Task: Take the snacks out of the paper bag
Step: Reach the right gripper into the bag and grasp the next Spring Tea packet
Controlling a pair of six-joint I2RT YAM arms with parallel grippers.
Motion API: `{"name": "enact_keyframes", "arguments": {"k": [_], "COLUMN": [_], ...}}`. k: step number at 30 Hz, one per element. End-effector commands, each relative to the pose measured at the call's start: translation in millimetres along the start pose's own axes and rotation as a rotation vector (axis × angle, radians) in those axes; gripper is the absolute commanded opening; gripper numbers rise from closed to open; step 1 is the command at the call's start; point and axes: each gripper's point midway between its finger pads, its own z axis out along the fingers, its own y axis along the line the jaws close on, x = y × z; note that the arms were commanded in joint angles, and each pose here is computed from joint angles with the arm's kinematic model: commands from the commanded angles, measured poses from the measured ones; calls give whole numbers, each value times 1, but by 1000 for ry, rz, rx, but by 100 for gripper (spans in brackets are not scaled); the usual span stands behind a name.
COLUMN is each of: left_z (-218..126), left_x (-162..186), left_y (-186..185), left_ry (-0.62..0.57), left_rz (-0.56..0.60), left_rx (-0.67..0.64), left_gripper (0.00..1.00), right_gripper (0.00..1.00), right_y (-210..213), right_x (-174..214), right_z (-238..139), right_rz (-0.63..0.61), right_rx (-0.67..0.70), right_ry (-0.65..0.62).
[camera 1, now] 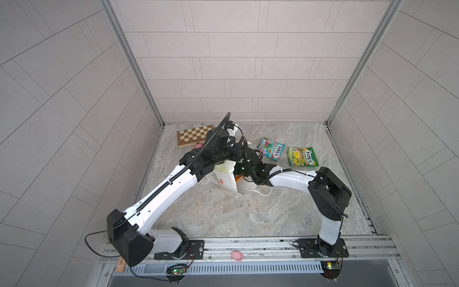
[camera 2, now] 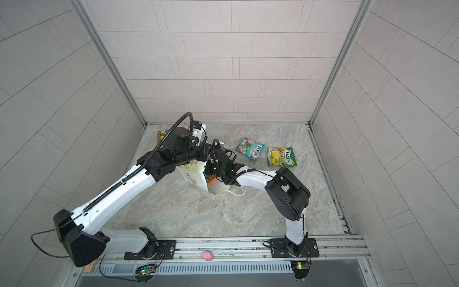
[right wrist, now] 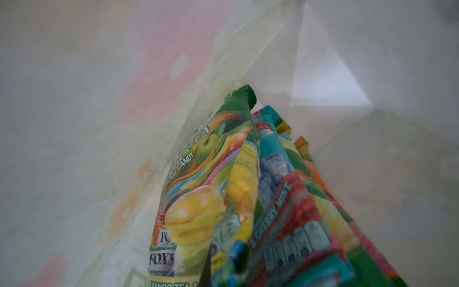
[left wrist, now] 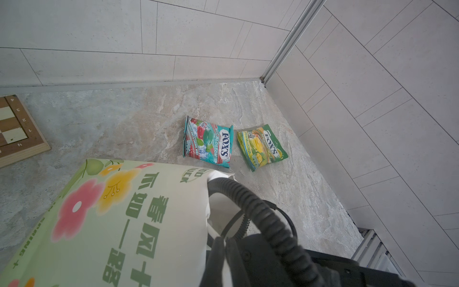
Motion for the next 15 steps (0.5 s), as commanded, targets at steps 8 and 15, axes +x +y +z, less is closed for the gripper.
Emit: {"name": "enact_keyframes", "arguments": {"k": [8,15], "left_z": [-8,-7], "left_x": [-1,0], "left_y": [1,3], "left_ry": [-31,-34], "left_rz": [18,17], "left_rx": [-18,-26], "left_gripper": [0,0], "right_gripper": [0,0], "right_y": [13,20], "right_x": [1,-2], "right_z": [-49,-82], "right_rz": [-171,-290], "right_rx": [0,-5], "right_ry": [34,30]}}
